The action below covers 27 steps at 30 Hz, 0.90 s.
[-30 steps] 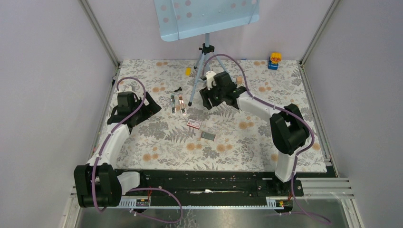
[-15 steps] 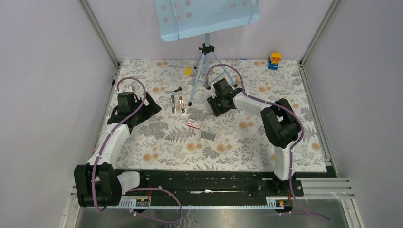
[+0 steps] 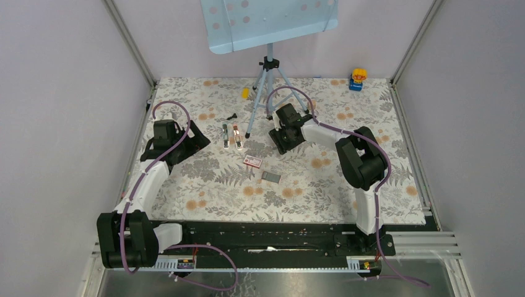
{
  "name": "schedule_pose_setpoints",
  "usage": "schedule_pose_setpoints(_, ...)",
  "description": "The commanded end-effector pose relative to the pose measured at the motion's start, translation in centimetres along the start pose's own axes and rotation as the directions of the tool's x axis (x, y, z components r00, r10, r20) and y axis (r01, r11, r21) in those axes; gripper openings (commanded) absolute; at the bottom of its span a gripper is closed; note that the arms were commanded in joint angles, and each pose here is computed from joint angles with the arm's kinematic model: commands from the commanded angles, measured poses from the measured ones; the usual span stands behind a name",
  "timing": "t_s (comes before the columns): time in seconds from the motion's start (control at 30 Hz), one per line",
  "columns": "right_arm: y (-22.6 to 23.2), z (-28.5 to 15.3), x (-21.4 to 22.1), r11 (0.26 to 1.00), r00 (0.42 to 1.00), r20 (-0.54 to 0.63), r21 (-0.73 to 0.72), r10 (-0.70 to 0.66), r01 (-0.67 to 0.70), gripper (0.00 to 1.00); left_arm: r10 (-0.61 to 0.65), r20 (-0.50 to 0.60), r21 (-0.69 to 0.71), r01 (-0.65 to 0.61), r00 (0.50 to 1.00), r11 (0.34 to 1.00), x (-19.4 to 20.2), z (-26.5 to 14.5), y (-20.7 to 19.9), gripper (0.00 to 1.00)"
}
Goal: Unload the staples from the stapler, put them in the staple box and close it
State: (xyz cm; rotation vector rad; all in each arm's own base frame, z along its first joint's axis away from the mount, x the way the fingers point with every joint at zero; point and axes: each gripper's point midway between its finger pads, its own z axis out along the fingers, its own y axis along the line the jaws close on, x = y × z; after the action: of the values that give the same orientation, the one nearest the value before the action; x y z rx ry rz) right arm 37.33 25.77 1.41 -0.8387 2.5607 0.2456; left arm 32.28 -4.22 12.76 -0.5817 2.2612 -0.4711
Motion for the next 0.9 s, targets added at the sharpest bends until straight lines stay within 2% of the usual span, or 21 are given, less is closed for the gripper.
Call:
schedule_pose_setpoints(0.0,0.5,0.3,-1.0,0.999,0.999,0.003,-0.011,-0.041,0.041,0.55,0.007,0.039,0.032,-0.008,0.999,0.999,-1.2,0.2,-0.7,0.99)
schedule_pose_setpoints(0.2,0.0,1.4,-0.6,0.995,0.996,-0.039,0.054,-0.085,0.087,0.52,0.005,0.040,0.030,-0.006,0.999,1.000,-1.2,0.2,-0.6,0.99)
schedule_pose_setpoints(0.47,-0.3,2.2,-0.7,0.992,0.996,-0.042,0.091,-0.083,0.087,0.42,0.003,0.036,0.031,-0.004,0.999,0.999,-1.2,0.3,-0.5,0.99)
schedule_pose_setpoints(0.87,0.6,2.5,-1.5,0.998,0.999,0.006,0.039,-0.054,0.053,0.28,-0.005,0.031,0.032,0.004,1.000,0.999,-1.2,0.4,-0.4,0.99)
